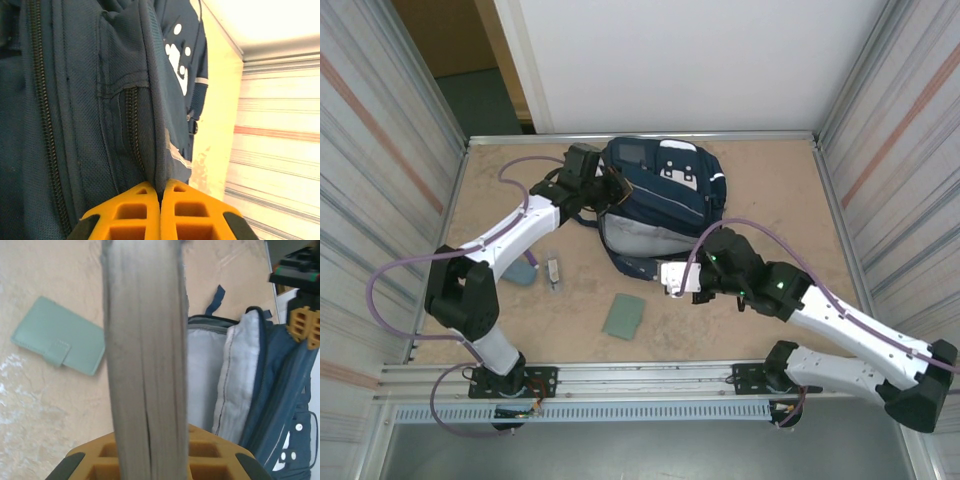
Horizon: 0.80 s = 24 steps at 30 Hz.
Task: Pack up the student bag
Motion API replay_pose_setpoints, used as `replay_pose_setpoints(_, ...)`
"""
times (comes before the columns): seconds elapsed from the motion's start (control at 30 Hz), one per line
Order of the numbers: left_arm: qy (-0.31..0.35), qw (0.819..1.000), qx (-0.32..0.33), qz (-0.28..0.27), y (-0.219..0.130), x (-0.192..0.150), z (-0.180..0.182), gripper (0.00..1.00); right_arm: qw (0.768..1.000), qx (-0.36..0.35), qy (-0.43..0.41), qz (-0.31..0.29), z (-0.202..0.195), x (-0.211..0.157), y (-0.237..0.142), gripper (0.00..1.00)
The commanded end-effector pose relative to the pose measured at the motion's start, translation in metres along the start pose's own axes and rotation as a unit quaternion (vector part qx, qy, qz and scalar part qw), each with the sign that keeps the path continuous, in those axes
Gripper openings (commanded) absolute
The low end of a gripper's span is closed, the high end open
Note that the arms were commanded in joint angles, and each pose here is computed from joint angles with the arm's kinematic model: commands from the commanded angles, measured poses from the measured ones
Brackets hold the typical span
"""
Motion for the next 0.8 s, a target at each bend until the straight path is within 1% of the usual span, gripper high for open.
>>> replay_pose_setpoints(0.0,0.006,0.995,-0.101,-0.001,-0.024,0.005,-0.058,0.00,0.996,-0.043,-0.074,0.020,-0.023,0.009,-0.001,0.00)
replay_pose_setpoints(0.03,0.007,0.994,-0.105,-0.008,-0.027,0.006,-0.060,0.00,0.995,-0.055,-0.084,0.030,-0.026,0.009,-0.001,0.00)
replay_pose_setpoints(0.07,0.008,0.994,-0.111,-0.014,-0.030,0.008,-0.064,0.00,0.992,-0.060,-0.097,0.056,-0.028,0.004,0.010,0.00)
replay_pose_setpoints(0.17,0.009,0.992,-0.125,-0.020,-0.037,0.010,-0.072,0.00,0.980,-0.120,-0.107,0.118,-0.044,-0.010,0.023,0.00)
replay_pose_setpoints(0.23,0.007,0.990,-0.137,-0.010,-0.041,0.008,-0.078,0.00,0.969,-0.159,-0.101,0.158,-0.056,-0.018,0.029,0.00)
replay_pose_setpoints(0.3,0.011,0.988,-0.153,0.004,-0.042,0.005,-0.086,0.00,0.959,-0.188,-0.106,0.185,-0.064,-0.025,0.033,0.00)
replay_pose_setpoints(0.37,0.011,0.987,-0.163,0.016,-0.041,0.002,-0.090,0.00,0.953,-0.197,-0.113,0.200,-0.065,-0.030,0.040,0.00)
replay_pose_setpoints(0.43,-0.003,0.985,-0.168,0.026,-0.040,0.000,-0.092,0.00,0.945,-0.221,-0.105,0.216,-0.070,-0.036,0.050,0.00)
replay_pose_setpoints(0.53,-0.007,0.983,-0.180,0.037,-0.042,-0.003,-0.096,0.00,0.934,-0.229,-0.103,0.253,-0.067,-0.045,0.075,0.00)
replay_pose_setpoints(0.77,-0.001,0.984,-0.178,0.033,-0.050,-0.004,-0.096,0.00,0.918,-0.244,-0.115,0.289,-0.065,-0.053,0.126,0.00)
Point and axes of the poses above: each hand's point on the last joint's axis, 136 mm out from that joint toward the fingers, its own y axis out along the fingers, its own z axis along the line the jaws close on, x = y × z, the point moved 3 cm from there along -y, back along the fingers, and after that the axes turned 13 degrees about -y, right-handed, at the moved point
